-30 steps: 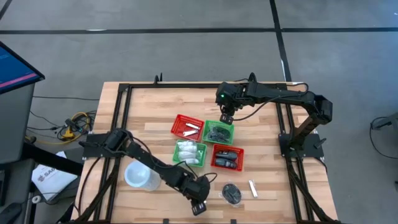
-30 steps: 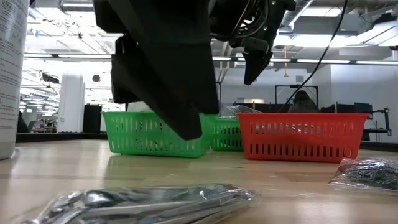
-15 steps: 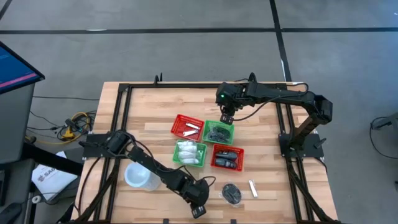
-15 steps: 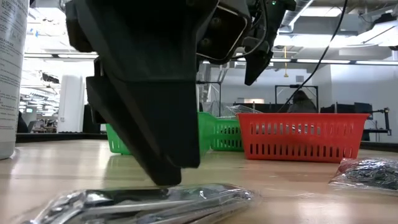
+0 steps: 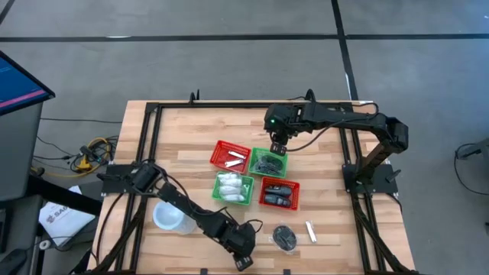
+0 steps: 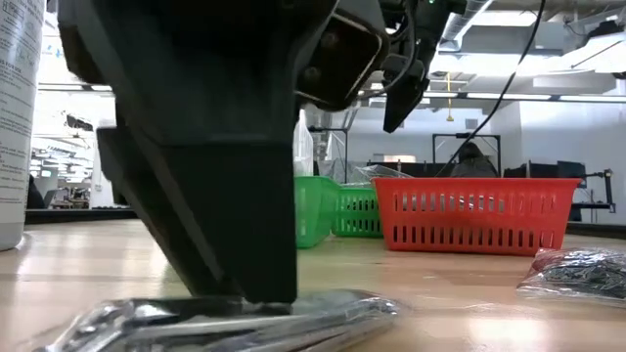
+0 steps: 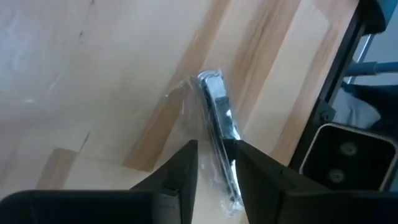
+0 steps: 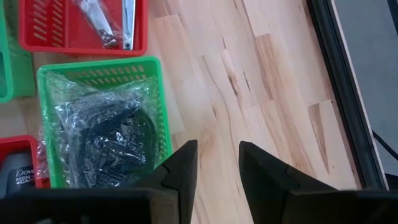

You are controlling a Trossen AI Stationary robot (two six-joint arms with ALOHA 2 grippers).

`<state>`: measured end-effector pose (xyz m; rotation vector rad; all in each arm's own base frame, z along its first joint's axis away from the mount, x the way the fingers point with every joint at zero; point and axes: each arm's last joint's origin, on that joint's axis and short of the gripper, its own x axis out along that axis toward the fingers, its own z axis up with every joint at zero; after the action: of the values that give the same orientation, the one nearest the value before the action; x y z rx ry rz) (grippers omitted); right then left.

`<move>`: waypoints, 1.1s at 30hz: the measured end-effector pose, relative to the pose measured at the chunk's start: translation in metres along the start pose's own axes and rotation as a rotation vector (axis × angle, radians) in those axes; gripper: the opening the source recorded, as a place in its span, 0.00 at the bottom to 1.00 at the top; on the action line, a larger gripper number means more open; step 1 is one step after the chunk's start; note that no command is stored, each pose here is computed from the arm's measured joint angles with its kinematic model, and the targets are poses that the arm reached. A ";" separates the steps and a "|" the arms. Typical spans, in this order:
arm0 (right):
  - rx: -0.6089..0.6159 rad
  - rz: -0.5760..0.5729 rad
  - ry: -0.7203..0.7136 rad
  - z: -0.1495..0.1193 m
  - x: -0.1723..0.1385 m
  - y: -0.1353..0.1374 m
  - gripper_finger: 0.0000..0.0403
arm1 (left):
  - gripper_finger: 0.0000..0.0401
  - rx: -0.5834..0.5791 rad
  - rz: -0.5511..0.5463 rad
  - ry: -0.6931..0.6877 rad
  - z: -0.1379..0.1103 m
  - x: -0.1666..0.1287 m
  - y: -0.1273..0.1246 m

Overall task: Pick & Place Travel size toiletries
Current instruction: Put the silver nail cutter into the top left red bin

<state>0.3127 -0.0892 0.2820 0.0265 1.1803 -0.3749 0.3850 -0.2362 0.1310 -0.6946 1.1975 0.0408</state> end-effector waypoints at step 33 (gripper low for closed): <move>0.007 0.007 -0.002 0.000 -0.001 0.006 0.27 | 0.00 0.015 0.121 -0.039 0.000 0.005 0.011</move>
<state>0.3143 -0.0829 0.2819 0.0365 1.1767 -0.3729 0.3828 -0.2287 0.1209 -0.6055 1.2004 0.1454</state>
